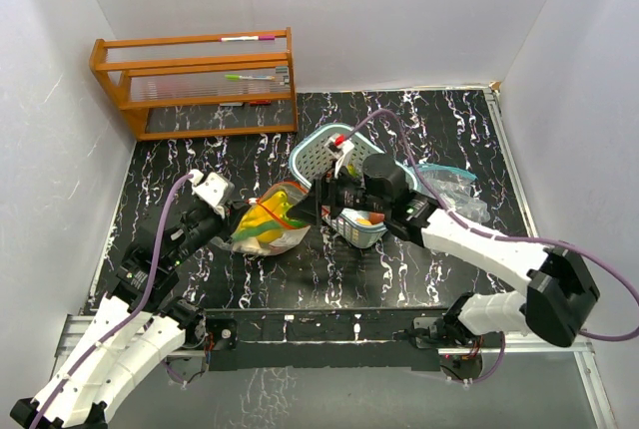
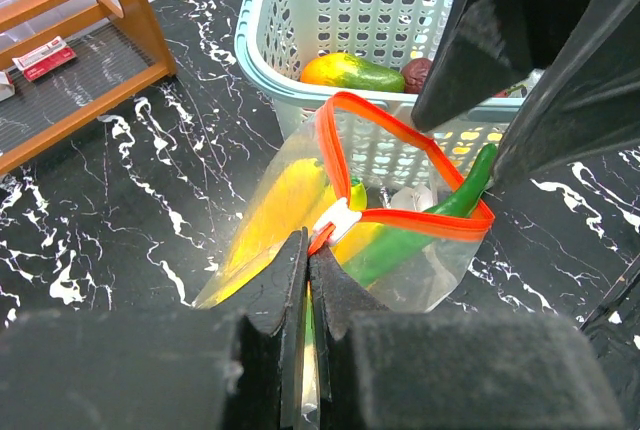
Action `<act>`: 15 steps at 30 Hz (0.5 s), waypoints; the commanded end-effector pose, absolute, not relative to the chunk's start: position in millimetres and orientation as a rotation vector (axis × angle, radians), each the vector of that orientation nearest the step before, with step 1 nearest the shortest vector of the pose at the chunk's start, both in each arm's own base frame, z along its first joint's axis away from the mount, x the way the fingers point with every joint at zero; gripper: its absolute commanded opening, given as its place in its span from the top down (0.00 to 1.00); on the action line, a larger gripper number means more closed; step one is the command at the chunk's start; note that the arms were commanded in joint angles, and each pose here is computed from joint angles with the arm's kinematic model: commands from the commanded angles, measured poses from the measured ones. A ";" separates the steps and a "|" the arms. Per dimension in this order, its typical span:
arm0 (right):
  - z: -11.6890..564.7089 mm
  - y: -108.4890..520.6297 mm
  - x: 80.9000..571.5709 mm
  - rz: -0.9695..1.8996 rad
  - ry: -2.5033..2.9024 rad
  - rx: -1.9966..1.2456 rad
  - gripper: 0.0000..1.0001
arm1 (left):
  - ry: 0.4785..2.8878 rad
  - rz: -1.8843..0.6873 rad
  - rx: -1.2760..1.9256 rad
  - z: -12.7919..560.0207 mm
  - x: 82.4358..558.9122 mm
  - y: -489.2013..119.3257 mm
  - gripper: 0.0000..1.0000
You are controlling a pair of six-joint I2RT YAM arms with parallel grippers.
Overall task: Place the food in the zip-top bag and seal the zipper
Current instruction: Zip the zipper food storage bag at the center of the board.
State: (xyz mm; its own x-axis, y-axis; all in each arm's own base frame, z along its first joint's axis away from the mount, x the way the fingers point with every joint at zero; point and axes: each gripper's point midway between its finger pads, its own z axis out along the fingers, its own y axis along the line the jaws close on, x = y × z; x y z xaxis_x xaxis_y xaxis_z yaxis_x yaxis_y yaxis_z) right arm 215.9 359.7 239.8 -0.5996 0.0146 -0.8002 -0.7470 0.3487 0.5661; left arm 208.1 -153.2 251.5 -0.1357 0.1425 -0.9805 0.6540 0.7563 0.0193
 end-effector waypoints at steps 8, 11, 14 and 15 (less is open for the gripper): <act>321.6 334.8 231.8 1.078 1.672 -0.702 0.20 | 1.644 -0.531 0.636 263.2 206.5 -158.3 1.00; 339.2 350.7 219.3 1.138 1.562 -0.875 0.28 | 1.644 -0.529 0.635 263.2 206.9 -158.2 1.00; 352.0 364.6 209.6 1.168 1.463 -1.018 0.32 | 1.641 -0.529 0.632 267.3 207.3 -158.2 1.00; 353.8 369.4 208.2 1.175 1.437 -1.060 0.33 | 1.642 -0.529 0.634 269.0 206.8 -158.2 1.00</act>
